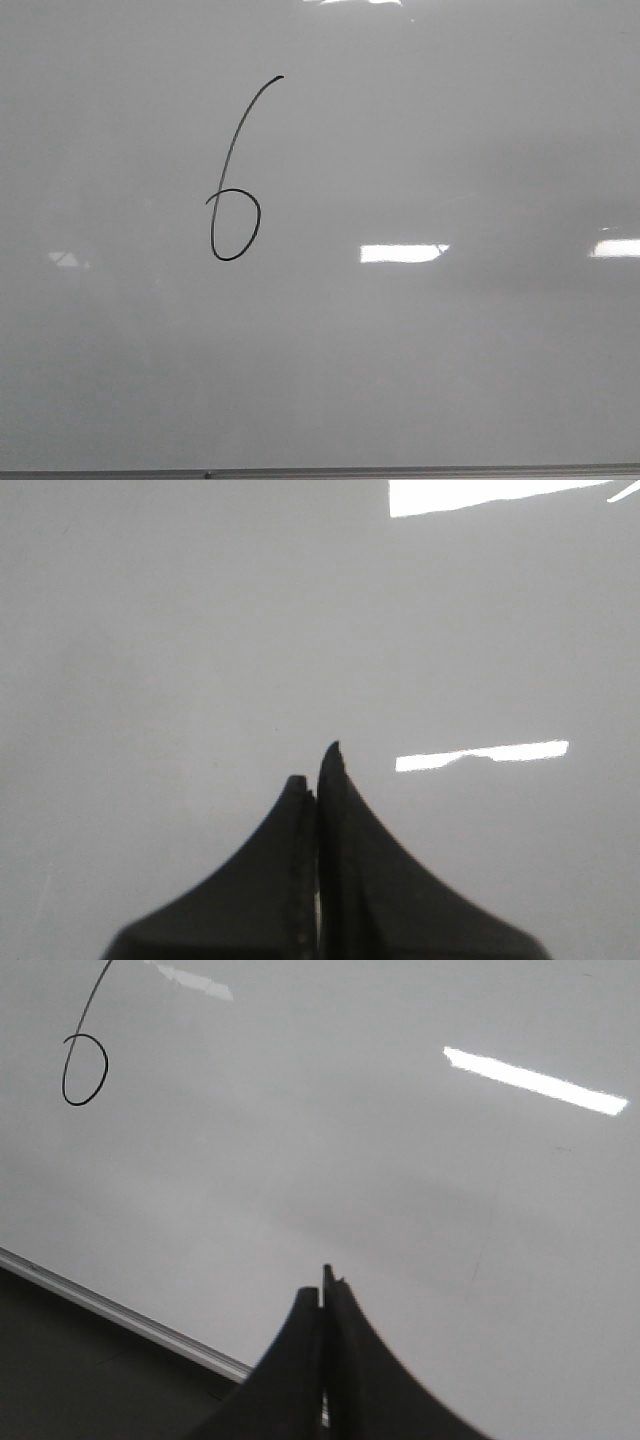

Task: Write number 6 on whiteboard

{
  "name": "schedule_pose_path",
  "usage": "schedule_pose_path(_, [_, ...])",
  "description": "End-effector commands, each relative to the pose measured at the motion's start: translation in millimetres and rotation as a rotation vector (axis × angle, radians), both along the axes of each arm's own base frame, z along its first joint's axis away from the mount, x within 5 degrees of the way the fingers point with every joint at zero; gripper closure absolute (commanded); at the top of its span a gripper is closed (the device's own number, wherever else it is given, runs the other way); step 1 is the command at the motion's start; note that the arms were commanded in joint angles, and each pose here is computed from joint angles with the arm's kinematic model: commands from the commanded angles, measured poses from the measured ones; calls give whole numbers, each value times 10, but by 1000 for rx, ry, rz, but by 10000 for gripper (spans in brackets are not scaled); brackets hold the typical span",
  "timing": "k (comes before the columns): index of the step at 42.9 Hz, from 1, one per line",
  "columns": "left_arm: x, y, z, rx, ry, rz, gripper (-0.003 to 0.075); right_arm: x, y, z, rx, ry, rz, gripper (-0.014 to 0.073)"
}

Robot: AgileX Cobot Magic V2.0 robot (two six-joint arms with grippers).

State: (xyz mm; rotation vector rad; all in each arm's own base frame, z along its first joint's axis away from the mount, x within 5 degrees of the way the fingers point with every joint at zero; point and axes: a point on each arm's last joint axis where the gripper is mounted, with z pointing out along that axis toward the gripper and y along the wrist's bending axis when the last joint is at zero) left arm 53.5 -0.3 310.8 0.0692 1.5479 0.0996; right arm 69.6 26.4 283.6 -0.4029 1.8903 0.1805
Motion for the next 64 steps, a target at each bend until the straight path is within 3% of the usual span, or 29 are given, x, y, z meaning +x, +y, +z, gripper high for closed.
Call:
schedule_pose_path(1, [-16,5,146,-9,-88,6,741,22,-10,151,32,-94,-21,663])
schedule_pose_path(19, [-12,7,117,-10,-90,8,741,22,-10,151,32,-94,-21,663])
schedule_pose_path(30, [-103,-24,-341,-81,-68,-64,741,22,-10,151,32,-94,-21,663])
schedule_pose_path(39, [-54,-28,-742,-53,-40,-75,741,21,-10,149,32,-92,-21,663])
schedule_pose_path(46, [13,-21,-1001,-47,-89,-66,741,21,-10,149,32,-93,-21,663])
schedule_pose_path(64, [16,-24,-1032,-46,-45,-67,741,21,-10,148,32,-92,-21,663])
